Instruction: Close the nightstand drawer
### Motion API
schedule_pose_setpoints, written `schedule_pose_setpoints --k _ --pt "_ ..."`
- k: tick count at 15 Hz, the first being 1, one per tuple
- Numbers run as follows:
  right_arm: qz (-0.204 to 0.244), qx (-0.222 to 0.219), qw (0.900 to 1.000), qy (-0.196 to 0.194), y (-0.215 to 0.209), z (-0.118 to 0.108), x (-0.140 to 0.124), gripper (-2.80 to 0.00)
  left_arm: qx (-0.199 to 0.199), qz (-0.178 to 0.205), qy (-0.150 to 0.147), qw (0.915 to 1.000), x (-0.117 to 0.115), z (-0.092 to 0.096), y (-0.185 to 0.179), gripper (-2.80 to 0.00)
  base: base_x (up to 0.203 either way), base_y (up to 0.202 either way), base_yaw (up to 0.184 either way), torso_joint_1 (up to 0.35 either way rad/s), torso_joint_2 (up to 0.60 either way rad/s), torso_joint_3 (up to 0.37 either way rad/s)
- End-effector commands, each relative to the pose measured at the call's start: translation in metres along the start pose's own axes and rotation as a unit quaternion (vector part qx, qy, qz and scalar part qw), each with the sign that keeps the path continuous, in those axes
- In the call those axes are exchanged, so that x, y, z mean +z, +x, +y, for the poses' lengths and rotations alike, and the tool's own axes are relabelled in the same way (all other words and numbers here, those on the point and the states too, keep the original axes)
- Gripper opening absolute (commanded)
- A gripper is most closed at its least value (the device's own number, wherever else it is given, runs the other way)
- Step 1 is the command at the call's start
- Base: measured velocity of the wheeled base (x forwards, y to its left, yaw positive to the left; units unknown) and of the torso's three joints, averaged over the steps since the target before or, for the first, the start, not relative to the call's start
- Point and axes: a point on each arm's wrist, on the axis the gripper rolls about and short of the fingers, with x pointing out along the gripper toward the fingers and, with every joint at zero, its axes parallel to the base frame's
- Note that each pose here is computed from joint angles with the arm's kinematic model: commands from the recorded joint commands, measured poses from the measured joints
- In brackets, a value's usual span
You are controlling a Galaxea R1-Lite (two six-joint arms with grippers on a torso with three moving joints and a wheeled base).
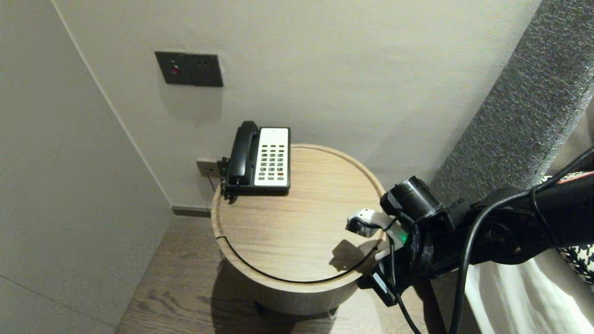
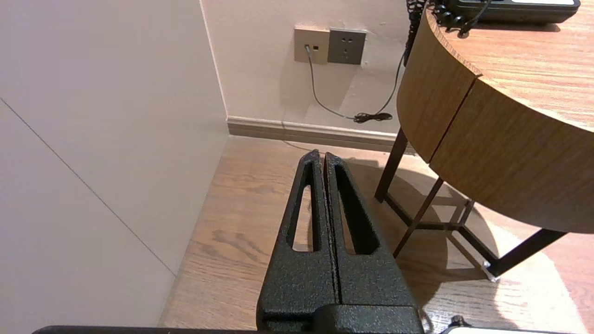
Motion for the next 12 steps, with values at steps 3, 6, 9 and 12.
schedule_pose_setpoints --k 3,6,9,12 --pt "-0.007 -0.003 1.0 0.0 -0.001 -0.003 0.003 -2.8 0.001 -0.001 0.0 1.0 0.0 0.0 0.0 -2.8 0.0 0.0 0.0 0.0 0.0 0.0" --pt "-0.005 -0.003 1.0 0.001 -0.001 -0.002 0.002 -2.8 0.0 -0.001 0.0 1.0 0.0 0.0 0.0 -2.8 0.0 0.0 0.0 0.0 0.0 0.0" --pt "0.005 0.0 1.0 0.003 0.0 -0.001 -0.005 -2.8 0.0 -0.001 0.0 1.0 0.0 0.0 0.0 -2.8 0.0 0.0 0.0 0.0 0.0 0.0" --pt "0.017 0.003 1.0 0.007 0.0 0.001 -0.013 -2.8 0.0 -0.001 0.0 1.0 0.0 0.0 0.0 -2.8 0.0 0.0 0.0 0.0 0.0 0.0"
